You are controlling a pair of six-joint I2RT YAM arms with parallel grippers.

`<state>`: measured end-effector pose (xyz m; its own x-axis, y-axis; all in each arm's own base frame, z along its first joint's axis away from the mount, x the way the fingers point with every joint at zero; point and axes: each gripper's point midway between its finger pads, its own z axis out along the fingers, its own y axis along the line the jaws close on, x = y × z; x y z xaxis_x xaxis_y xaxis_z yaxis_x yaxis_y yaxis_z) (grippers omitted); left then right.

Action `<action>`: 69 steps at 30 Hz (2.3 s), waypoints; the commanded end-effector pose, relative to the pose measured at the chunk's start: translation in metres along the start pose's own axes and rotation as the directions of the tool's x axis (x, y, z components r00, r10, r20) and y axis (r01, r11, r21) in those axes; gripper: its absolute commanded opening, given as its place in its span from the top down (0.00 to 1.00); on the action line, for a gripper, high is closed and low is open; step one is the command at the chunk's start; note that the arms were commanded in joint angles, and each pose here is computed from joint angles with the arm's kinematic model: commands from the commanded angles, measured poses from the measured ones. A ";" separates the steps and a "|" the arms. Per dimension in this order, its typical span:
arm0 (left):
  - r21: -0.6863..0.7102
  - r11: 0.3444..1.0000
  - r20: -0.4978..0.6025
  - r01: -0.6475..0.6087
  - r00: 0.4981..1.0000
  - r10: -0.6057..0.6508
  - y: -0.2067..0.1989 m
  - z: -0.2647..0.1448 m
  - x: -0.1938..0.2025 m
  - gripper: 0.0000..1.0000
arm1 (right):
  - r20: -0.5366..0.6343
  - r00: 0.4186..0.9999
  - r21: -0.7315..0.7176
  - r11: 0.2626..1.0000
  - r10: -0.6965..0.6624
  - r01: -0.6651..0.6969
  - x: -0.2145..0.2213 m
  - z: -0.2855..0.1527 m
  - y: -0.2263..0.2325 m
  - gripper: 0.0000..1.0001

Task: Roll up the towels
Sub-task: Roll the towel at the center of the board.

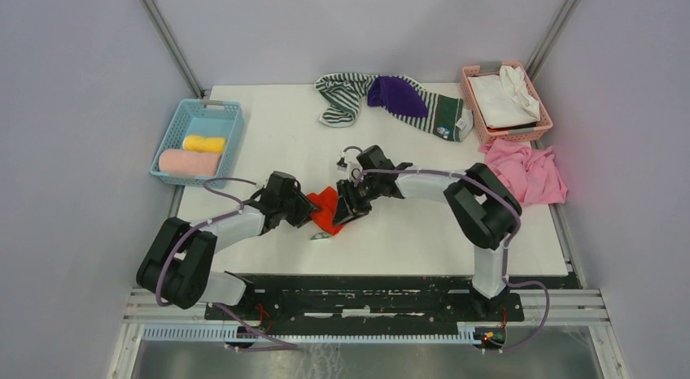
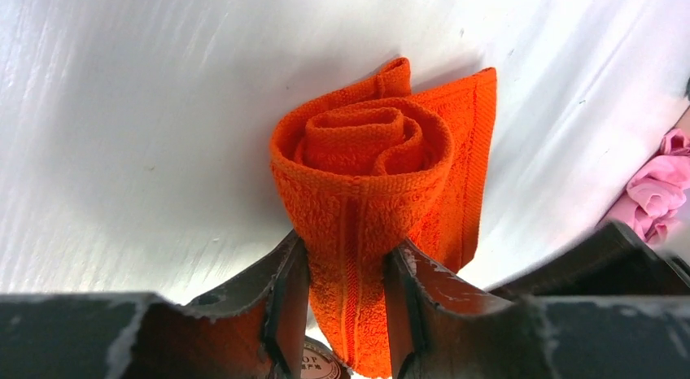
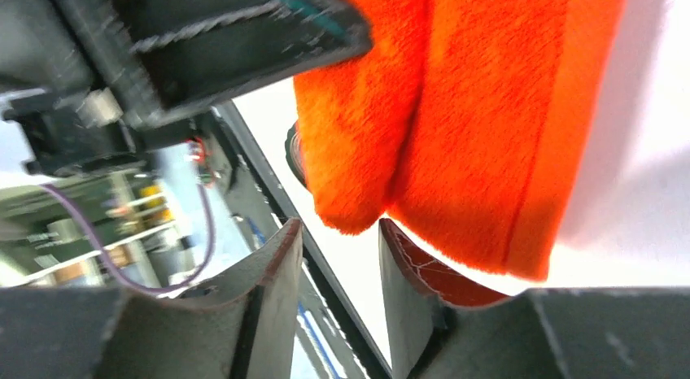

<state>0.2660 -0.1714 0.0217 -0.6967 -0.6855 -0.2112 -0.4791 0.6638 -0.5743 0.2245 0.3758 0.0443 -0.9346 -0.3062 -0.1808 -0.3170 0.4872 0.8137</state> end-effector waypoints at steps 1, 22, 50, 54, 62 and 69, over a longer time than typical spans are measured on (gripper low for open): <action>-0.153 0.988 0.013 -0.033 0.999 0.035 0.044 0.011 0.001 0.62 | 0.018 0.954 0.305 0.910 -0.300 0.280 -0.003 -0.039 0.012 0.49; -0.130 0.991 -0.023 -0.020 1.000 0.017 0.040 0.011 0.009 0.62 | -0.175 0.520 0.692 0.271 -0.836 0.669 -0.020 0.023 0.018 0.35; 0.038 0.999 0.056 -0.018 0.998 0.016 0.007 -0.030 -0.014 0.35 | -0.078 0.757 0.395 0.677 -0.648 0.621 0.017 0.027 -0.012 1.00; 0.107 0.994 0.100 -0.012 0.995 0.001 -0.003 -0.054 -0.022 0.24 | 0.039 0.866 0.154 0.859 -0.498 0.488 0.017 0.025 0.018 1.00; 0.137 0.990 0.053 0.015 0.998 -0.023 0.002 -0.060 -0.010 0.22 | 0.095 0.993 -0.169 0.981 -0.074 0.090 -0.006 0.026 0.023 0.99; 0.102 0.995 0.032 0.010 0.999 -0.013 0.003 -0.035 -0.011 0.26 | 0.023 0.981 -0.180 0.966 0.192 -0.185 -0.002 0.033 -0.012 0.99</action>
<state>0.2390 -0.1450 0.0485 -0.6629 -0.7191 -0.2087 -0.4682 0.6156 -0.6339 0.2420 0.4048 0.0388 -0.9482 -0.1957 -0.2502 -0.3055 0.3463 0.8870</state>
